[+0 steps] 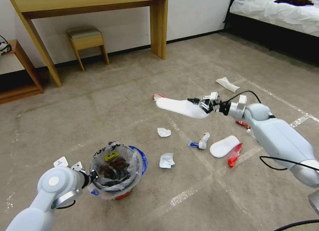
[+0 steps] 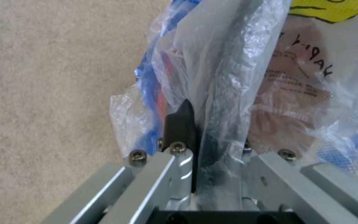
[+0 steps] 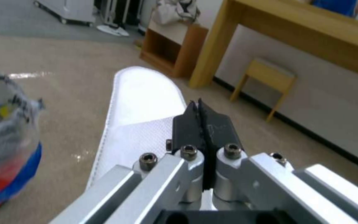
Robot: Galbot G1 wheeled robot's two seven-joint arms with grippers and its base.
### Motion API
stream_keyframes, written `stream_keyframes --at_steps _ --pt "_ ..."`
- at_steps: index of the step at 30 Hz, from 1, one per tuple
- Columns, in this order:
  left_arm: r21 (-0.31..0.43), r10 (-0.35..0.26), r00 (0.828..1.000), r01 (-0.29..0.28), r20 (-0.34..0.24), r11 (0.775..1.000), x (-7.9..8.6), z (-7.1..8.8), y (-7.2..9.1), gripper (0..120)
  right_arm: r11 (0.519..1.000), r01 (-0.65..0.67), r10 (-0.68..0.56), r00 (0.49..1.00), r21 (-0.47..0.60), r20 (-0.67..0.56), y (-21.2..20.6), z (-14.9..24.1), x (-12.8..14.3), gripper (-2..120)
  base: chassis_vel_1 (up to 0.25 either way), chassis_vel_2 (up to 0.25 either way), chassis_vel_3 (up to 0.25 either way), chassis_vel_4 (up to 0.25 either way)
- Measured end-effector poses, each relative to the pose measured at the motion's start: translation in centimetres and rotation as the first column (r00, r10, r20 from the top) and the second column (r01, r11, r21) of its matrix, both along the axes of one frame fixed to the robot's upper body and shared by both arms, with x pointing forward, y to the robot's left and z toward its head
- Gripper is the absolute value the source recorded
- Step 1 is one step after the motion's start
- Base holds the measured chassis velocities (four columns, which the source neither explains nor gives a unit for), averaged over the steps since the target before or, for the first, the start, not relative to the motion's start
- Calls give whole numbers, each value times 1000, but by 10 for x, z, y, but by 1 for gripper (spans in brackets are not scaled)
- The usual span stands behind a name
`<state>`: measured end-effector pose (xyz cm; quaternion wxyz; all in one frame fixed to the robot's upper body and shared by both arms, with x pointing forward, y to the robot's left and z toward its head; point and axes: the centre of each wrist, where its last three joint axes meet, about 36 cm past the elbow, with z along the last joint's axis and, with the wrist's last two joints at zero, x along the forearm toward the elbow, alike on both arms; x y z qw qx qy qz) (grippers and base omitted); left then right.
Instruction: Pick up the trash bin and place the garbage on the floor into it.
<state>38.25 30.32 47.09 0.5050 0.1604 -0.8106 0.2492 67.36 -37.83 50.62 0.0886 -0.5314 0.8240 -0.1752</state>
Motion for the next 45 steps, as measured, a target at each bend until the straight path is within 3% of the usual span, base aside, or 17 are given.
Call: stream_keyframes --at_steps 9,23,25,32,45 --pt "-14 -28 1000 28 14 999 3 4 -12 4 999 -37 37 999 26 20 31 12 10 0 0 0 0 0" --pt "-39 -41 998 43 39 998 4 16 -16 4 990 -107 106 994 95 14 115 9 32 0 0 0 0 0" --pt "-38 -43 998 44 41 998 6 17 -16 4 984 -137 137 991 113 9 146 5 38 0 0 0 0 0" --pt "-42 -40 998 42 45 998 9 18 -15 4 971 -201 202 979 133 4 205 0 39 0 0 0 0 0" --pt "-48 -31 998 33 54 998 10 20 -14 4 958 -260 265 964 122 -30 259 -22 30 0 0 0 0 0"
